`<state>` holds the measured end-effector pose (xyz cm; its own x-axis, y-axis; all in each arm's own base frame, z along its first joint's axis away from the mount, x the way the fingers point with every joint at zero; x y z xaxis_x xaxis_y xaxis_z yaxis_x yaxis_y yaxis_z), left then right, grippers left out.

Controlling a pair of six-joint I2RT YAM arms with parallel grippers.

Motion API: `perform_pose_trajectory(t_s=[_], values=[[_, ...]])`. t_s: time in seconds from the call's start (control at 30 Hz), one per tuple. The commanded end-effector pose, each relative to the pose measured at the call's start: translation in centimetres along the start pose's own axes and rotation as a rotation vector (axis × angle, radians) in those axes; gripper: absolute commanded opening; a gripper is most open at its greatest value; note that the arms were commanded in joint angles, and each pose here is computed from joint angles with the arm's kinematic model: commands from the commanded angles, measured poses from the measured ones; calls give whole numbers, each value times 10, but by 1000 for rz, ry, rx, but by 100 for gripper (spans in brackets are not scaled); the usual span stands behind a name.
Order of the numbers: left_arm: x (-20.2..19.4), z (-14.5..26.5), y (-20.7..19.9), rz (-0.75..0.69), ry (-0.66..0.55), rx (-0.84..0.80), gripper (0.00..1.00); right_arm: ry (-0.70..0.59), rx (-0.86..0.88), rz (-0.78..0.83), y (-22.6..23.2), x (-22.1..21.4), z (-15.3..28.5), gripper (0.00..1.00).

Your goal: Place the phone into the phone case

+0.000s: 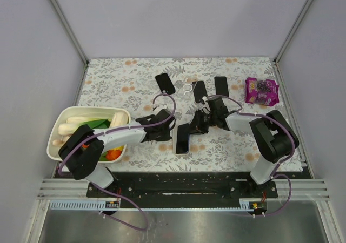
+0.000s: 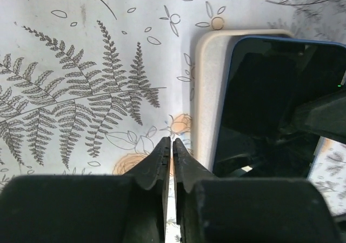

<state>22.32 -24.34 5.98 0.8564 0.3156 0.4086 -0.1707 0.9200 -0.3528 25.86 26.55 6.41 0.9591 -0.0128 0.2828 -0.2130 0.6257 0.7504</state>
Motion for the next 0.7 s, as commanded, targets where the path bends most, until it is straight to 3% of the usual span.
perform_pose_trajectory(t_s=[0.0, 0.67], values=[[-7, -14, 11, -27, 9, 52, 7, 27, 85, 27, 20, 2, -4, 0], [-26, -30, -11, -30, 77, -19, 4, 59, 14, -3, 13, -2, -24, 0]])
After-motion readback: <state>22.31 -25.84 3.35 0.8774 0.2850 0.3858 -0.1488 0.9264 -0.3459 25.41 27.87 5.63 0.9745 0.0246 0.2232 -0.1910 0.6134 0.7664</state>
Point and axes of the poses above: each gripper's point midway between its finger pads, its own z axis back along the fingers, its own y axis along the line the jaws close on, x = y × z, the point moved 2 cm from there along z, back along the fingers, and after that the axes turned 12 degrees about z, right-handed, at the moved point
